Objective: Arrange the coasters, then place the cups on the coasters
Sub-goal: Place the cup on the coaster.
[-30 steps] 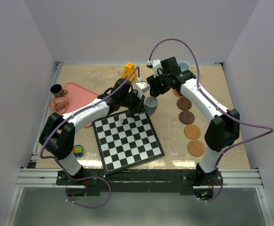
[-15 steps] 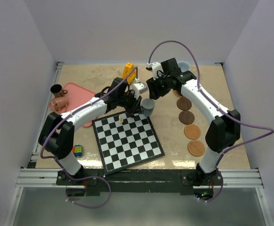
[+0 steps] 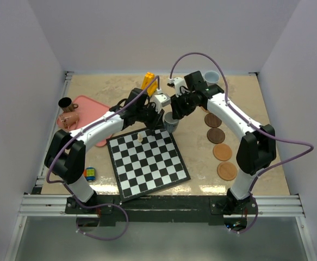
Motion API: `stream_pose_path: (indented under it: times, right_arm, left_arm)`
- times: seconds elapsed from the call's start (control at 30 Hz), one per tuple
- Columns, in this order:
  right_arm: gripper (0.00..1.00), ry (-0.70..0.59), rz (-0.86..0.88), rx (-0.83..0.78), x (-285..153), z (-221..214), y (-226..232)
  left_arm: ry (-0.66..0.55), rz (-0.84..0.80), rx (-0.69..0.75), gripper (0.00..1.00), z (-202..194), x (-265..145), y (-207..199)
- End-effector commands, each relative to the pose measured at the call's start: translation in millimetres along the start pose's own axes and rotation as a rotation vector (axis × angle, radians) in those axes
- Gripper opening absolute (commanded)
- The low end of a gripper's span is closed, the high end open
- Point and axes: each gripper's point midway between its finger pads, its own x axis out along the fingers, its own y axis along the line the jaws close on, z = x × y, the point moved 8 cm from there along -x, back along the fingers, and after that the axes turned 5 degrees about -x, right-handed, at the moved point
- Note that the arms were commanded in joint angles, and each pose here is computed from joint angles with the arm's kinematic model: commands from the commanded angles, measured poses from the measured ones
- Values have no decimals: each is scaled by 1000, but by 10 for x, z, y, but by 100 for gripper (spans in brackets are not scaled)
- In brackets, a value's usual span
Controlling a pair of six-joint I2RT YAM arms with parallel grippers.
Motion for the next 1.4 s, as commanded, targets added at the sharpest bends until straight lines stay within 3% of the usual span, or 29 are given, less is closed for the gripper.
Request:
stream_pose_path:
  times: [0.0,0.1,0.2,0.27,0.4,0.47,0.63,0.7,0.87,1.0,1.37]
  right_arm:
    - [44,-5,61,-21,66,38,60]
    - [31,-8,64,-30,84,87,89]
    - [3,-6,57,-25,97,105,81]
    - [0,-8,22,3,82,125,61]
    - [0,-101,-111,132,-107,242,-27]
    - [0,-173,-184,219,-275,277,-160]
    - [0,-282,-366,388,-711,47,-546]
    - [0,-297,-437,427,-843,-94,-694]
    - [0,-333,-587,522,-1091,-442,-1075]
    - [0,-350,-647,569,-1112,-563,-1261]
    - [0,-257,-653,441,-939,-693,-1692]
  left_arm:
    - [-135,-18,107,0,401,-139,-50]
    - [-130,-24,104,0,388,-126,-55]
    - [-133,-11,88,0,394,-123,-46]
    - [-144,18,67,2,419,-137,-28]
    - [-199,88,31,50,504,-197,-3]
    - [-260,123,10,61,585,-291,-32]
    - [-413,277,-24,79,755,-577,17]
    - [-506,338,-52,80,876,-723,81]
    - [-600,438,-173,82,897,-921,298]
    - [-622,482,-234,82,881,-994,426]
    - [-622,481,-244,83,800,-1021,497]
